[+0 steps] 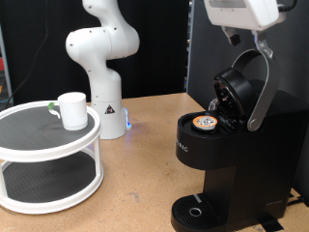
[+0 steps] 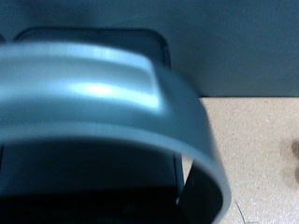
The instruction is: Make a cup of coffee with the keurig machine
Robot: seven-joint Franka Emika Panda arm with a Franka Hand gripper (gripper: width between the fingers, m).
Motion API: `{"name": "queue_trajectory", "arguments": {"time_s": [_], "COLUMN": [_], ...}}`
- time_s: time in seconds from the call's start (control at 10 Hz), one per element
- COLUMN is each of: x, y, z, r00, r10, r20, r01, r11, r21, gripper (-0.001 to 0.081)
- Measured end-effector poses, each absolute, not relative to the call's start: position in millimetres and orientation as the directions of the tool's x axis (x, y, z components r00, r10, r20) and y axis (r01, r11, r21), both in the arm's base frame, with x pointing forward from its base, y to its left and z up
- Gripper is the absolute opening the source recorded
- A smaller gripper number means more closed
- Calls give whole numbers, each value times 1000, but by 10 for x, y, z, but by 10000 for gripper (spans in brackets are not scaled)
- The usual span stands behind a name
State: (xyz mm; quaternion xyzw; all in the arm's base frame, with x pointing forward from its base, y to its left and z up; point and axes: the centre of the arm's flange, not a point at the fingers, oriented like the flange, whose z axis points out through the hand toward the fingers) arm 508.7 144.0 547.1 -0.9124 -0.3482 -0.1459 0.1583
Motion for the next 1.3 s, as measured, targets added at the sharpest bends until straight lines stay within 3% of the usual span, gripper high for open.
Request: {"name": "queue_trajectory", "arguments": {"time_s": [0.1,0.2,0.3,0.5,0.6,0.7,0.8,0.9,1.0,1.3], "x": [5080,5070,5055,5027,5027,5036,5043,5043,5046,5045], "y": [1503,1561,1619,1744,1812,1882,1946,1998,2040,2105], "z": [5517,5547,5555,5531,5497,5460,5440,5443,5469,5560], "r00": [714,714,717,723,727,728,727,724,720,712], "r10": [587,585,584,588,590,589,587,586,582,578], "r20": [382,384,381,362,353,350,356,365,379,398], "r01": [681,680,678,672,668,666,665,666,666,671], "r11": [-708,-709,-711,-720,-726,-730,-732,-732,-732,-728], "r21": [-186,-186,-186,-172,-163,-155,-150,-146,-141,-143], "gripper": [805,679,679,353,353,170,170,58,12,4]}}
